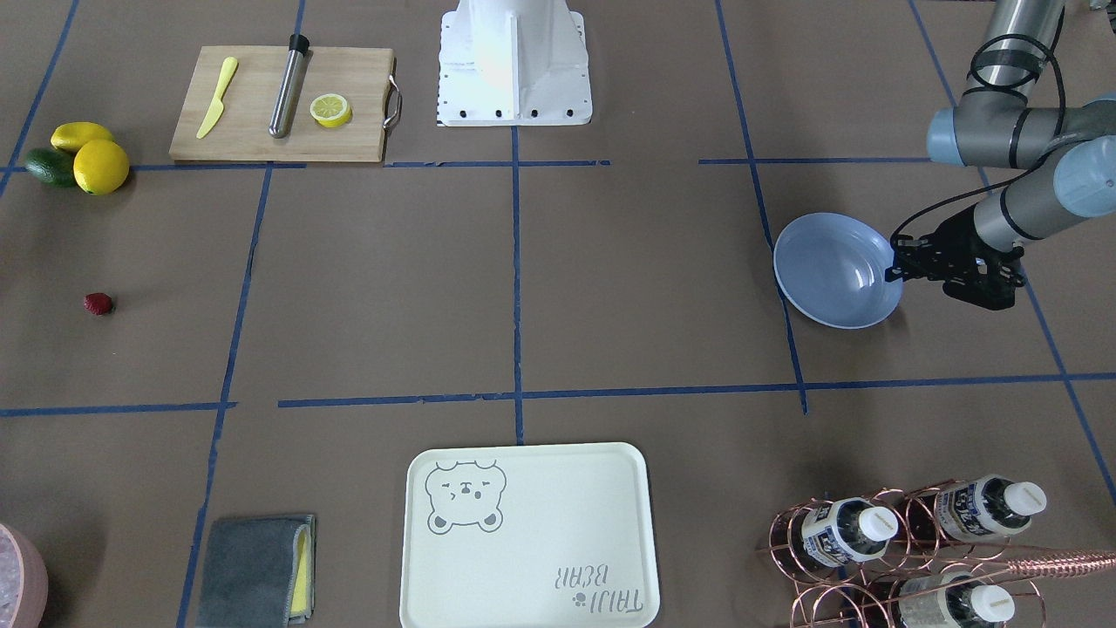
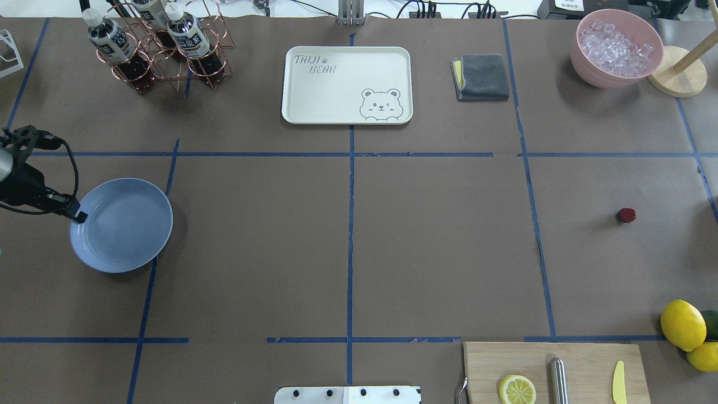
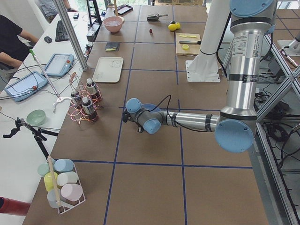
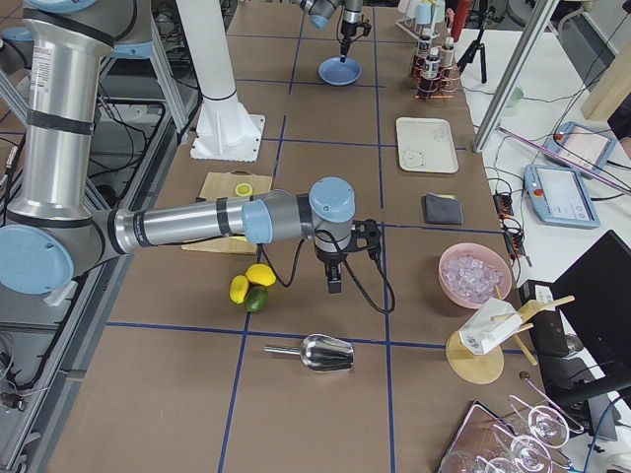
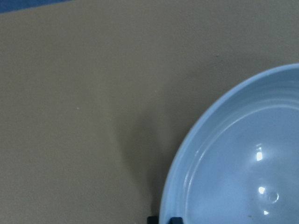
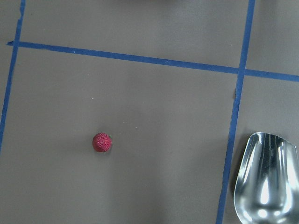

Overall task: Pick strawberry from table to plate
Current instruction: 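Lower the left gripper to the rim of the light blue plate, then grip the plate rim with the left gripper and slide it toward the table center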

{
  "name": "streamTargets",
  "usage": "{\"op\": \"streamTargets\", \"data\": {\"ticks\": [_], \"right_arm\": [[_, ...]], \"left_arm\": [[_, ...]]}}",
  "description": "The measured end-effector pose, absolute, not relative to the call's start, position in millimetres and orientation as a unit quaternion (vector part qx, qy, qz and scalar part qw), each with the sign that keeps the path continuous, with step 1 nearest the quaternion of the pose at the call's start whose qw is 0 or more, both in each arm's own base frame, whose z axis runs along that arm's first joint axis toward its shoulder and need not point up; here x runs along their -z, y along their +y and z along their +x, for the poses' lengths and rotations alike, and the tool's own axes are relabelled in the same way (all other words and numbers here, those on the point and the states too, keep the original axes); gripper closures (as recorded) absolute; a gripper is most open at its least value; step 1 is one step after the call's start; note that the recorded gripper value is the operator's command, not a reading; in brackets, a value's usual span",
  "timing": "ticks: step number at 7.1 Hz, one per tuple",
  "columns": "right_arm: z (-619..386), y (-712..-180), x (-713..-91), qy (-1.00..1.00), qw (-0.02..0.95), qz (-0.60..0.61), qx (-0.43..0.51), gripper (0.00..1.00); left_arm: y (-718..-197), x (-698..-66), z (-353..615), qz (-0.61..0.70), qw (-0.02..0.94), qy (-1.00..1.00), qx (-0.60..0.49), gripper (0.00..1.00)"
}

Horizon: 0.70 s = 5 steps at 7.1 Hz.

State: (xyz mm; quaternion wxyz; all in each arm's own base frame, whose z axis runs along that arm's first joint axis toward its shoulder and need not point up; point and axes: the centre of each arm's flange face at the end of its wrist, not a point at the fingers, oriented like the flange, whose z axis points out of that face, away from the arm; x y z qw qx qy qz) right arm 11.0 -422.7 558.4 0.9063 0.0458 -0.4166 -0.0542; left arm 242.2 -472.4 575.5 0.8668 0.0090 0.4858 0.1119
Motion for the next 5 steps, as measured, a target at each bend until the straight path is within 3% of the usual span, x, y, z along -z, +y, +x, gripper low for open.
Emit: {"op": "streamTargets", "data": {"ticks": [2,5], "right_arm": [[9,-422,-557,-0.428,0.901,0.043,0.054,0.0],[8,-421,-555,-0.442,0.895,0.04,0.053,0.0]], "left_arm": [[-482,-486,258,0.011,0.849,0.526,-0.049,1.0],[-470,-359,374,-0.046,0.804,0.593,-0.001,1.0]]}}
